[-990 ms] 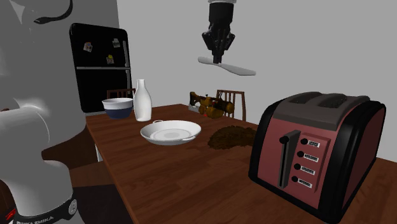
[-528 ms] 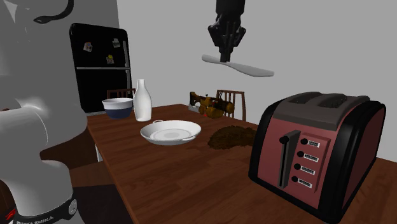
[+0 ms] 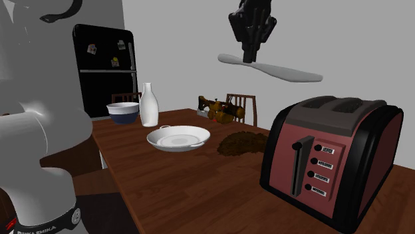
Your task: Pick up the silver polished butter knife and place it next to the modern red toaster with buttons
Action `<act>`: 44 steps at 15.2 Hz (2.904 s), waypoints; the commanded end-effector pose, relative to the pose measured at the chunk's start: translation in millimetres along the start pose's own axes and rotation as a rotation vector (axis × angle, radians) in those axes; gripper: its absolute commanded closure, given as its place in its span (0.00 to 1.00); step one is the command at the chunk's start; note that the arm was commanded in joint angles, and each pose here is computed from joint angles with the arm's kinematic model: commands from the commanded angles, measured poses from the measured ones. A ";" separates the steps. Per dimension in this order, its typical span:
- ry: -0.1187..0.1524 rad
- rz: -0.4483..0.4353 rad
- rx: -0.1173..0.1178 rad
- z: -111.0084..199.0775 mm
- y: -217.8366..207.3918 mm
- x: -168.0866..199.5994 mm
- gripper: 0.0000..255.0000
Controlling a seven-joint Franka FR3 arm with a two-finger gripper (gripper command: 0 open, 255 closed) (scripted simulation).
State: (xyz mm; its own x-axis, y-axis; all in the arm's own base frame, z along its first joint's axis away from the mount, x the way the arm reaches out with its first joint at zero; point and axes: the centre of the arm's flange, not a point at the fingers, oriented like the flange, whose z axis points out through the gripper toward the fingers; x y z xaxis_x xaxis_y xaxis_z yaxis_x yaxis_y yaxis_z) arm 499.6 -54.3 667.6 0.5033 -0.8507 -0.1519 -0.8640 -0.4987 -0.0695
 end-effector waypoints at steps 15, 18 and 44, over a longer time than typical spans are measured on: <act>0.000 -0.001 0.000 1.8 73.6 125.6 1.00; 0.000 -0.001 0.000 17.4 74.7 128.0 1.00; 0.000 -0.001 0.000 152.7 84.2 148.8 1.00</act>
State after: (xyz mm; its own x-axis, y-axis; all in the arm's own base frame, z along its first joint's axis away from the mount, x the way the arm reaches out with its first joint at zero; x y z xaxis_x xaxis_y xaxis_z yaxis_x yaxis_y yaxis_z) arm 498.1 -197.7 493.9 0.5046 -0.8499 -0.1521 -0.8632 -0.5001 -0.0692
